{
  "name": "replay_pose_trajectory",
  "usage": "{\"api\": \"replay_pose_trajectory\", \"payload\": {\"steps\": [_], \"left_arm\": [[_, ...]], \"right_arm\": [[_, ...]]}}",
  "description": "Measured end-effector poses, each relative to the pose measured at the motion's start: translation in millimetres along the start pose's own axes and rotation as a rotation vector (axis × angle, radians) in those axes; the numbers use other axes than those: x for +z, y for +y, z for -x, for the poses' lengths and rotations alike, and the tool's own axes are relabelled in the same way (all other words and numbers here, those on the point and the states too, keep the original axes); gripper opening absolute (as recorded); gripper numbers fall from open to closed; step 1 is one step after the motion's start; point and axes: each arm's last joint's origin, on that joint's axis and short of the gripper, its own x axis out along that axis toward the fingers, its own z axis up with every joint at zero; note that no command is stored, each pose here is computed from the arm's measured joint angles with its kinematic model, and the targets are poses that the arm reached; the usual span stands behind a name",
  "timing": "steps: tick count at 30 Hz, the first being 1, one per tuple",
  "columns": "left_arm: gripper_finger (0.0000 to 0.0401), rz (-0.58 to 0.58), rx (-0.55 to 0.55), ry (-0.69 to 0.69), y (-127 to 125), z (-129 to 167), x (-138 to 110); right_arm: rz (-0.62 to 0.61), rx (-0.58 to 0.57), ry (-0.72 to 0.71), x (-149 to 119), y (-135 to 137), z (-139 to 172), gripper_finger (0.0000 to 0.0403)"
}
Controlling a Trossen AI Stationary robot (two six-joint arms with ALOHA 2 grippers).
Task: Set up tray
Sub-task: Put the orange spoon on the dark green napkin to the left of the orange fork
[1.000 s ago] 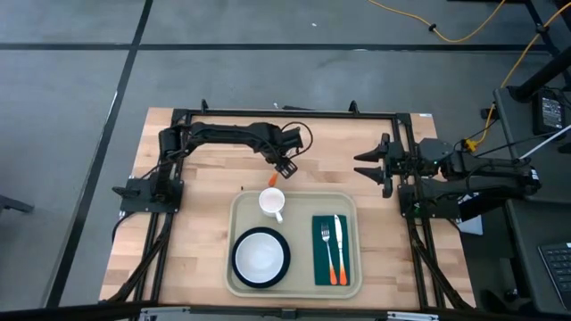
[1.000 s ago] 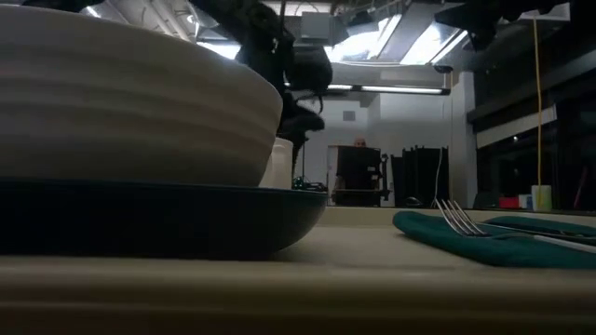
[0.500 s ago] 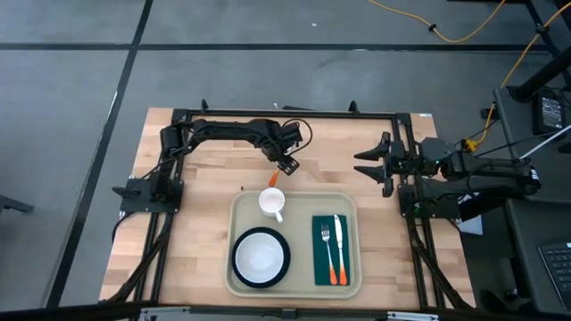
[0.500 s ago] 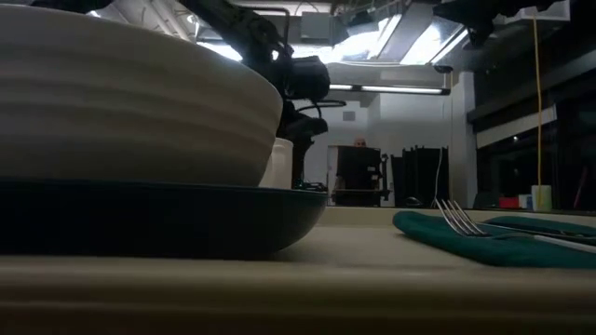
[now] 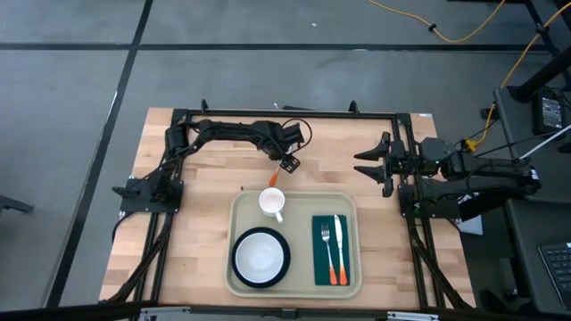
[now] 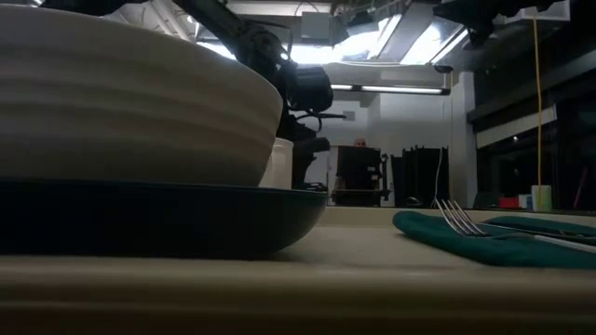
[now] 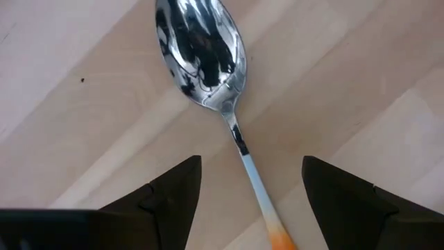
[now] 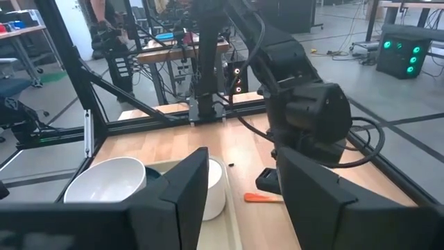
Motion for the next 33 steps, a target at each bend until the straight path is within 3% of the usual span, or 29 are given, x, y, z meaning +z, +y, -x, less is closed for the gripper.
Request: {"api": "replay_pose_trajectory", "payload": {"steps": [14, 33], "left_arm": [[0.0229, 0.028, -0.039, 0.031, -0.7, -20.6, 1.6], [0.0167, 0.043, -0.035, 0.043, 10.5, -25.2, 6.7]], "right_arm": [[0.008, 0.002, 0.001, -0.1, 0.0, 0.0, 0.0177], [0.011, 0.001, 0.001, -0.1, 0.0, 0.0, 0.0177]]}}
